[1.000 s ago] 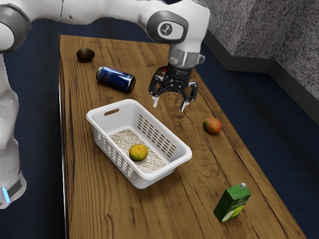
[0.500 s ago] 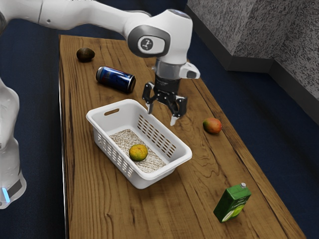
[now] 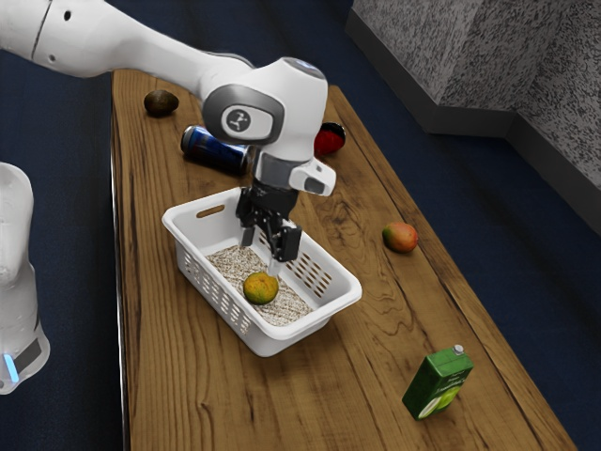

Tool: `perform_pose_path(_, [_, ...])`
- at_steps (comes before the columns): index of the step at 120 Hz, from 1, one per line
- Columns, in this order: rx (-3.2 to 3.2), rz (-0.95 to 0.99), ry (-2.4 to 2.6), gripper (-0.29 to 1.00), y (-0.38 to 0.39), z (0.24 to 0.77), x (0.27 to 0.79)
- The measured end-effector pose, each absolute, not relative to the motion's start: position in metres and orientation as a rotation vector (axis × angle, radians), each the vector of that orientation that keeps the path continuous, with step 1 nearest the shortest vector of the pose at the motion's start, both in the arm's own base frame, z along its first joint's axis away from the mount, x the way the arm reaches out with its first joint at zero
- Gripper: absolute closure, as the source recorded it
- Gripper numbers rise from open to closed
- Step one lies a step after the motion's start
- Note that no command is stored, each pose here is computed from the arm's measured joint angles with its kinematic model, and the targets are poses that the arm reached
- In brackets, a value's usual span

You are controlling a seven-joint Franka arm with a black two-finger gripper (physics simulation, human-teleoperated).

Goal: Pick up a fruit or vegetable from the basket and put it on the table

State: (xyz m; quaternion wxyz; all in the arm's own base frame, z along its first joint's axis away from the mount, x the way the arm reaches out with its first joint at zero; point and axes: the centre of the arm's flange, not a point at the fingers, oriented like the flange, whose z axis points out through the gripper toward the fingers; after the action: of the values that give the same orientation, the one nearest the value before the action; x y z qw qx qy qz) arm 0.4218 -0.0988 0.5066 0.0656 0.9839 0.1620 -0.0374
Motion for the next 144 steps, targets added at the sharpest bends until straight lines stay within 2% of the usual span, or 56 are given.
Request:
perform_pose_path(24, [2.955, -0.126, 0.408, 0.01, -0.108, 0.497, 0.426])
perform_pose_path(60, [2.942, -0.140, 0.459, 0.00, -0.083, 0.484, 0.438])
perform_pose_path(93, [2.941, -0.223, 0.449, 0.00, -0.085, 0.450, 0.452])
perform_pose_path(144, [2.942, -0.170, 0.439, 0.00, -0.094, 0.449, 0.446])
